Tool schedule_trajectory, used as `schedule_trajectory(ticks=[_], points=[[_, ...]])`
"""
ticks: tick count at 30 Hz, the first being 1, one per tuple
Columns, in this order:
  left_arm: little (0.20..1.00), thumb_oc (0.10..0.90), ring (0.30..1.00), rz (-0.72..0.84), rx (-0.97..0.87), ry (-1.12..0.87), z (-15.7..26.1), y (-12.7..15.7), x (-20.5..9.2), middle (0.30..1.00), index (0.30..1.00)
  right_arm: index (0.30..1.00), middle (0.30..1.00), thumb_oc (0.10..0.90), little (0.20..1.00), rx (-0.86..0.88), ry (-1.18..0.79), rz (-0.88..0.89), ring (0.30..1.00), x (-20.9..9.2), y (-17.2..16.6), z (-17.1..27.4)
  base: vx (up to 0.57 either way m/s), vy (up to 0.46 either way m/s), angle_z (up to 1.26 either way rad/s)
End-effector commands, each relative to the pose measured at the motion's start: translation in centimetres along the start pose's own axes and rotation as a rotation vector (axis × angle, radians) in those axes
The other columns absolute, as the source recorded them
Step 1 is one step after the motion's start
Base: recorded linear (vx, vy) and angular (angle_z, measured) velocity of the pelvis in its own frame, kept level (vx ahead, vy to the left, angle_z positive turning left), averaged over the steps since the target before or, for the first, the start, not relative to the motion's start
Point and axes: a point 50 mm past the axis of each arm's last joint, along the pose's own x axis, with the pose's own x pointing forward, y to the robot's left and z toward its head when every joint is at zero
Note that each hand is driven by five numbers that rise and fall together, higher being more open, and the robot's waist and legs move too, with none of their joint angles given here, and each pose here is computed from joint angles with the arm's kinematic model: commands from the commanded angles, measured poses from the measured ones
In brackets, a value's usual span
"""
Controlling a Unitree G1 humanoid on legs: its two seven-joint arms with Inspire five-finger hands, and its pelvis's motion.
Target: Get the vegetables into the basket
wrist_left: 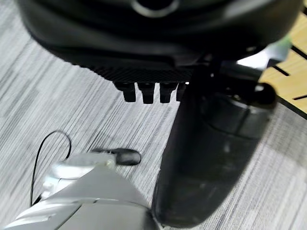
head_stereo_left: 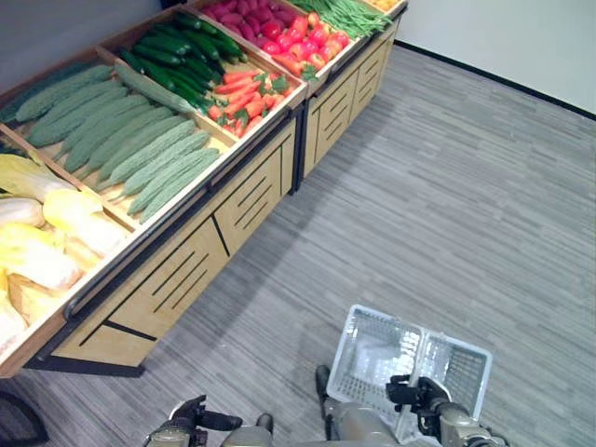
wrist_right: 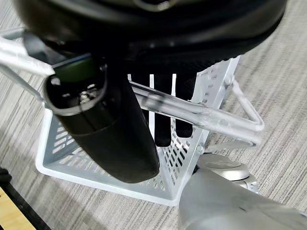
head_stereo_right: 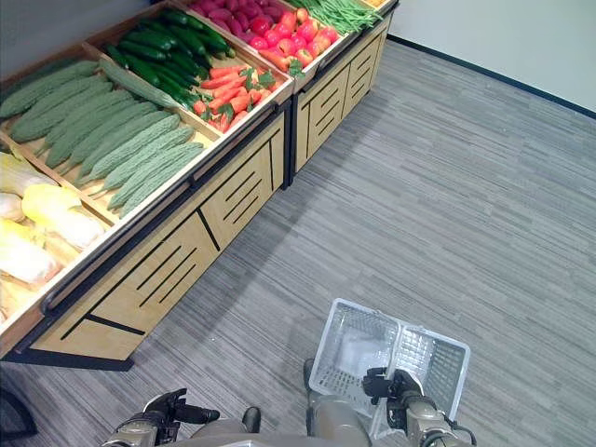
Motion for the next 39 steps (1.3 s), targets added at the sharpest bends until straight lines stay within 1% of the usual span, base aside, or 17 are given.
schedule_trajectory(ticks=[1, 2, 4, 6, 7, 11, 14, 15, 19, 27, 31, 35, 37, 38, 39], points=[[1.000, 0.900, 1.000, 0.011, -0.050, -0.065, 2.3, 0.2, 0.2, 1.000, 1.000, 0.300, 0.300, 0.400, 0.300, -0.136, 0.118, -0.055, 0.300, -1.0, -3.0, -3.4, 0.08, -0.359, 1.85], [1.000, 0.900, 1.000, -0.017, -0.011, -0.104, 3.7, -0.6, 0.3, 1.000, 1.000, 0.300, 0.300, 0.400, 0.300, -0.158, 0.126, -0.062, 0.300, -1.1, -3.5, -3.5, 0.04, -0.124, 1.84], [1.000, 0.900, 1.000, -0.028, 0.018, -0.139, 4.9, -0.9, 0.3, 1.000, 1.000, 0.300, 0.300, 0.400, 0.300, -0.149, 0.105, -0.070, 0.300, -1.1, -3.8, -2.9, 0.00, 0.029, 2.13], [1.000, 0.900, 1.000, -0.053, 0.040, -0.149, 5.4, -1.5, 0.3, 1.000, 1.000, 0.300, 0.300, 0.400, 0.300, -0.131, 0.113, -0.065, 0.300, -1.1, -3.7, -3.3, 0.05, 0.193, 2.78], [1.000, 0.900, 1.000, -0.073, 0.061, -0.140, 5.0, -1.9, 0.3, 1.000, 1.000, 0.300, 0.300, 0.400, 0.300, -0.126, 0.117, -0.062, 0.300, -1.1, -3.5, -3.4, 0.10, 0.279, 0.72], [1.000, 0.900, 1.000, -0.090, 0.104, -0.115, 3.9, -2.0, 0.2, 1.000, 1.000, 0.300, 0.300, 0.400, 0.300, -0.167, 0.133, -0.031, 0.300, -1.0, -2.7, -3.5, 0.14, 0.401, -0.08], [1.000, 0.900, 1.000, -0.085, 0.090, -0.122, 4.0, -1.9, 0.2, 1.000, 1.000, 0.300, 0.300, 0.400, 0.300, -0.184, 0.119, -0.023, 0.300, -0.8, -2.4, -3.1, 0.05, 0.237, -0.29], [1.000, 0.900, 1.000, -0.078, 0.082, -0.133, 4.4, -1.5, 0.2, 1.000, 1.000, 0.300, 0.300, 0.400, 0.300, -0.182, 0.106, -0.004, 0.300, -0.7, -1.8, -2.8, 0.02, 0.177, 0.00], [1.000, 0.900, 1.000, -0.072, 0.093, -0.143, 4.6, -1.2, 0.2, 1.000, 1.000, 0.300, 0.300, 0.400, 0.300, -0.186, 0.100, 0.007, 0.300, -0.6, -1.6, -2.6, 0.00, 0.092, 0.18], [1.000, 0.900, 1.000, -0.050, 0.108, -0.172, 5.6, -0.5, 0.2, 1.000, 1.000, 0.300, 0.300, 0.400, 0.300, -0.217, 0.108, 0.029, 0.300, -0.6, -1.1, -2.7, 0.03, -0.087, 0.25], [1.000, 0.900, 1.000, -0.045, 0.088, -0.177, 5.7, -0.5, 0.2, 1.000, 1.000, 0.300, 0.300, 0.400, 0.300, -0.238, 0.107, 0.019, 0.300, -0.6, -1.5, -2.5, 0.08, -0.200, 0.30], [1.000, 0.900, 1.000, -0.044, 0.097, -0.197, 6.2, -0.8, 0.2, 1.000, 1.000, 0.300, 0.300, 0.400, 0.300, -0.223, 0.104, 0.000, 0.300, -0.6, -1.9, -2.4, 0.04, -0.141, 0.39], [1.000, 0.900, 1.000, -0.055, 0.098, -0.236, 7.2, -1.3, 0.1, 1.000, 1.000, 0.300, 0.300, 0.400, 0.300, -0.226, 0.103, -0.012, 0.300, -0.6, -2.3, -2.3, 0.07, -0.221, 0.44], [1.000, 0.900, 1.000, -0.077, 0.082, -0.385, 10.1, -2.0, -0.7, 1.000, 1.000, 0.300, 0.300, 0.400, 0.300, -0.228, 0.086, -0.028, 0.300, -0.7, -2.8, -2.0, 0.08, -0.229, 0.48], [1.000, 0.900, 1.000, -0.082, 0.074, -0.431, 11.0, -2.0, -1.0, 1.000, 1.000, 0.300, 0.300, 0.400, 0.300, -0.226, 0.078, -0.034, 0.300, -0.7, -2.9, -1.8, 0.07, -0.191, 0.62]])
